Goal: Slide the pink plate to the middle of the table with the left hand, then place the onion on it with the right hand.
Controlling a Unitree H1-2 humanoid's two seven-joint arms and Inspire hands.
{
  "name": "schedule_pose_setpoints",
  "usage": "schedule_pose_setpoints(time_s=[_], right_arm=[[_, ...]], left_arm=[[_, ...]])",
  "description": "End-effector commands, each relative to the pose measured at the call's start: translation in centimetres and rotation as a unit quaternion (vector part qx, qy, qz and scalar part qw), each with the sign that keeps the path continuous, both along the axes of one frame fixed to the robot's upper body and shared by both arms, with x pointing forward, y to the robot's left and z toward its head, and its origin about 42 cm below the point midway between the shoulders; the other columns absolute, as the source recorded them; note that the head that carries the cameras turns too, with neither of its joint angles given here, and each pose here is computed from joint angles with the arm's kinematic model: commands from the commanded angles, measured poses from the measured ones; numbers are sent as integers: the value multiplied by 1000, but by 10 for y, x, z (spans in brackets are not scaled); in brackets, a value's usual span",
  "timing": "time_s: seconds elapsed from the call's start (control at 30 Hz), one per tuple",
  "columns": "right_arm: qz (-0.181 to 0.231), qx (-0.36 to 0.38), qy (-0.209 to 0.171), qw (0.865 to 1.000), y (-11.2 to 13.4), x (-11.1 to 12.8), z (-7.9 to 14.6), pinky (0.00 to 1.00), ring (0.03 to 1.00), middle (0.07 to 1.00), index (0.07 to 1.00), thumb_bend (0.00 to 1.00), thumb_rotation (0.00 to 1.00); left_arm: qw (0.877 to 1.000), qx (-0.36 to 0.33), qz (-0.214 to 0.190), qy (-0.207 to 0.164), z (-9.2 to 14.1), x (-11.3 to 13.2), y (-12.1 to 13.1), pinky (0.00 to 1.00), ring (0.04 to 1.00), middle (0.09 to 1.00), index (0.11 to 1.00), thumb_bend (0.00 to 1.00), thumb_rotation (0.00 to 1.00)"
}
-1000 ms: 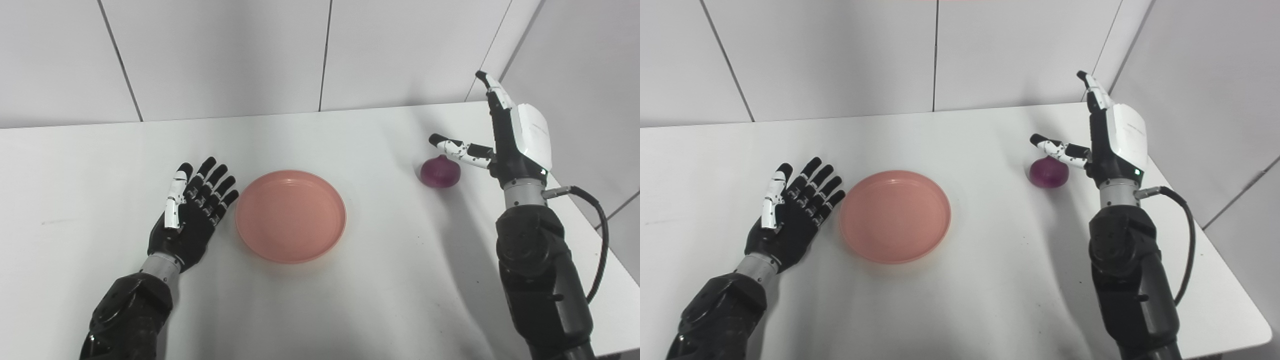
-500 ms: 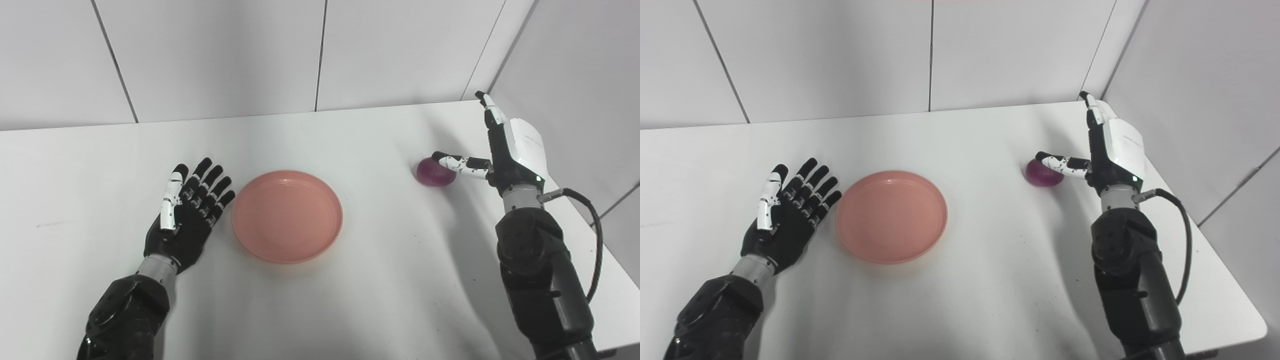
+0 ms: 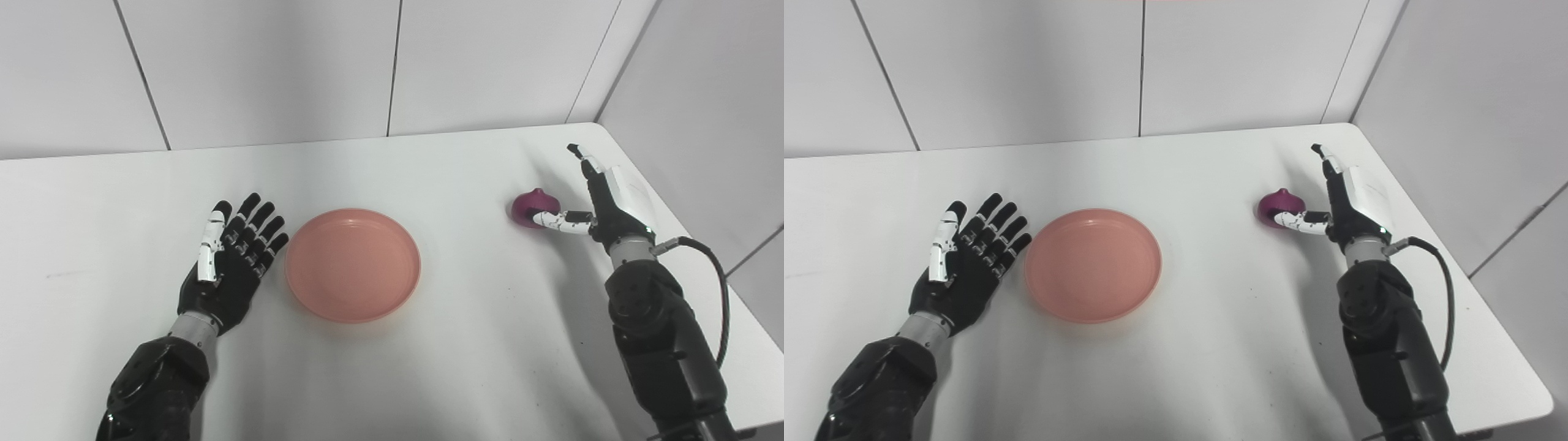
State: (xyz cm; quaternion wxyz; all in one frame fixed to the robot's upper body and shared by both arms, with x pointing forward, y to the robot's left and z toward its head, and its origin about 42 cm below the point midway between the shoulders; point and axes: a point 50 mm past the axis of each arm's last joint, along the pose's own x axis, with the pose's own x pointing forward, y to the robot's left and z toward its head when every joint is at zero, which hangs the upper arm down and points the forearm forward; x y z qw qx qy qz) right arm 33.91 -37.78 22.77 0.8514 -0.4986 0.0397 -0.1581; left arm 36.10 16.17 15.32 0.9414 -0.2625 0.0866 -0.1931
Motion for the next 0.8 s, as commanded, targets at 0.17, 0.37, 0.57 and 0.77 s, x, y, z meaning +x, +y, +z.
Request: schedule_pose_setpoints(time_s=[0.17,0.37,0.57,0.77], right_arm=[[9,-30,-12,999,-5,9,14,783,900,938,953,1000,361],[11,-21,8,1000,-4,14,9,799,902,939,957,1000,368],[22,-16,13,1000,-3,19,7,802,900,937,944,1000,359],[29,-21,21,999,-4,23,8,763,862,903,912,1000,353]], left_arm=[[1000,10,4,-2,1,0,-2,965,972,976,969,448,1000],[1000,14,4,-2,2,0,-2,967,974,979,968,450,1000],[1000,14,3,-3,2,0,-2,969,976,980,968,448,1000],[1000,18,3,-2,2,0,-2,963,973,978,965,449,1000]])
